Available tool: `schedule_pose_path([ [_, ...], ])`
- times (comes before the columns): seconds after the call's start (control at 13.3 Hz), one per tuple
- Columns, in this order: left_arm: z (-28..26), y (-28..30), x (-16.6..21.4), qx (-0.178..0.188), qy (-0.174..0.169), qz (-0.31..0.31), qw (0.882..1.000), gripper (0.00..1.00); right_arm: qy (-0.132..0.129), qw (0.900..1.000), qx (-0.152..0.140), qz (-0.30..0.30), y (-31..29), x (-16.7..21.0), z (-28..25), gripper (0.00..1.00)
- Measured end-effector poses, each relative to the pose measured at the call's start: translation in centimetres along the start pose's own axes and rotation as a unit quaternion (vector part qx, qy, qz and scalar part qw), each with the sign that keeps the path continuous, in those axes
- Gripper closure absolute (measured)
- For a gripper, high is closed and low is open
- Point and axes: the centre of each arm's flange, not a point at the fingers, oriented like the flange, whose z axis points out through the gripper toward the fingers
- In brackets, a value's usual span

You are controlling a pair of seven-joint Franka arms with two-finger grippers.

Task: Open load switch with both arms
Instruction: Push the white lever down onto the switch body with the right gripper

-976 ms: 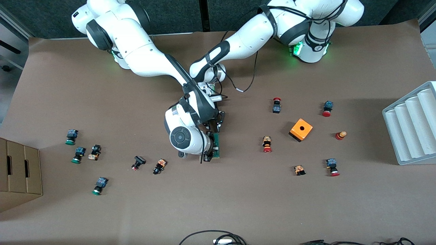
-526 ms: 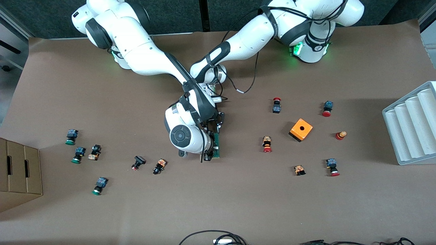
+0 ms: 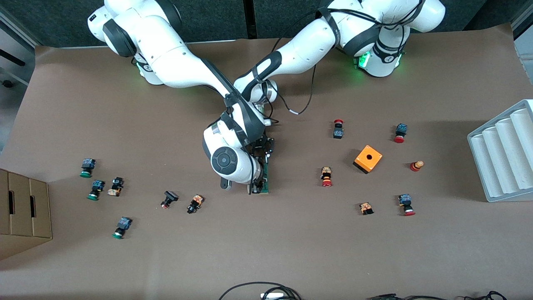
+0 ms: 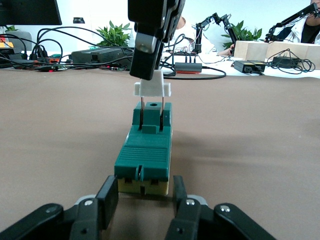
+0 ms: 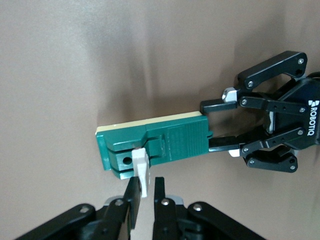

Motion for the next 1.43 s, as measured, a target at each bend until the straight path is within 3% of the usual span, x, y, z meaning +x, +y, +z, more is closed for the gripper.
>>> schedule_pose_path([
  [0.38,-0.1,-0.1,-0.1,0.000,0.002,0.001,1.000,0.56,0.004,1.000,0.001,-0.003,0.3,0.2,0.1,0.82],
  [0.9,-0.1,0.0,-0.1,0.000,0.001,0.001,1.000,0.56,0.017,1.000,-0.002,-0.017,2.2,0.0,1.0,0.82],
  [1.05,-0.1,-0.1,-0.1,0.000,0.002,0.002,1.000,0.53,0.020,1.000,-0.002,-0.019,2.3,0.0,1.2,0.82],
  [1.28,0.1,-0.1,-0.1,0.001,0.001,0.003,1.000,0.27,0.026,0.999,-0.002,-0.027,3.0,0.0,1.8,0.82],
  [1.43,0.1,-0.1,-0.1,0.001,0.001,0.004,1.000,0.27,0.027,0.999,-0.003,-0.028,3.2,0.1,2.3,0.82],
])
